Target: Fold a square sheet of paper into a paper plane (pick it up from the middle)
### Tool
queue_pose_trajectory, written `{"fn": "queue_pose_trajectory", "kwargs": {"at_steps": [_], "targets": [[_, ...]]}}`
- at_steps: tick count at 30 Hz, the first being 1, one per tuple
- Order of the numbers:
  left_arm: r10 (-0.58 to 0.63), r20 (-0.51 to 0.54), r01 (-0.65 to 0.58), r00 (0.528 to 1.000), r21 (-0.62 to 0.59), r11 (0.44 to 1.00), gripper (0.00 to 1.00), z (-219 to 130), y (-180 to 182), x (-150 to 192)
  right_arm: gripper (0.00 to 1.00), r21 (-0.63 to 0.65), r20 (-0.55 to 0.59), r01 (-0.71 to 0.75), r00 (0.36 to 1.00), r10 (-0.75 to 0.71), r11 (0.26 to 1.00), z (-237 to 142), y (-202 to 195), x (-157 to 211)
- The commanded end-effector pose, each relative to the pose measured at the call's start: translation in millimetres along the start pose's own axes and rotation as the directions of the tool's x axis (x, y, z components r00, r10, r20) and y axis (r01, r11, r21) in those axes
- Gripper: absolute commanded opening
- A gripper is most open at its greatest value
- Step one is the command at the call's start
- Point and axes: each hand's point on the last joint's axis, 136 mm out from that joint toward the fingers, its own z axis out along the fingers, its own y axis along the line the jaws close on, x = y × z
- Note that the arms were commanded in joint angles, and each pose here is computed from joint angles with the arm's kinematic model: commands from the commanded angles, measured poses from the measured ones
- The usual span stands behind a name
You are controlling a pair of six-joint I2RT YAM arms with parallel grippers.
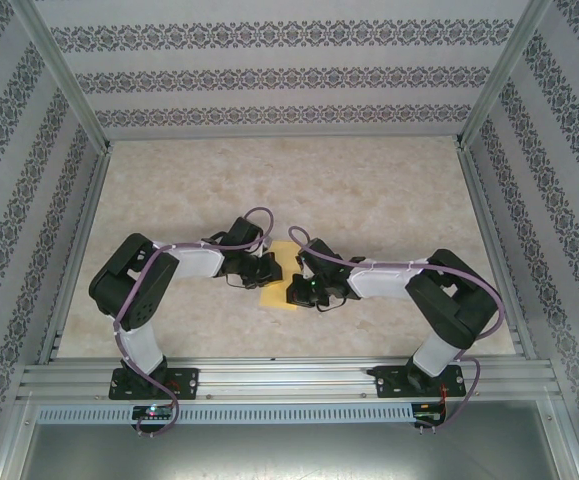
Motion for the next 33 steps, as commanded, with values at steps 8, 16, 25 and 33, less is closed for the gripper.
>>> {"fn": "queue_pose_trajectory", "kwargs": {"at_steps": [8,16,25,33], "targets": [[-0.049,0.013,0.05,0.999,-0.095,0.994,0.09,6,31,3,0.0,-0.115,0.0,0.045,0.999,-0.045,0.992,-12,39,-6],[-0.051,0.013,0.051,0.999,-0.081,0.995,0.09,6,30,4,0.0,-0.082,-0.012,0.01,1.0,-0.011,0.997,9,28,-26],[-0.067,0.029,0.07,0.997,-0.112,0.991,0.08,5,38,4,0.0,-0.052,-0.119,-0.081,0.99,0.074,0.995,23,-17,13],[-0.099,0.025,0.102,0.995,-0.116,0.988,0.07,10,44,7,0.01,-0.064,-0.14,-0.097,0.986,0.087,0.993,6,-26,41]]}}
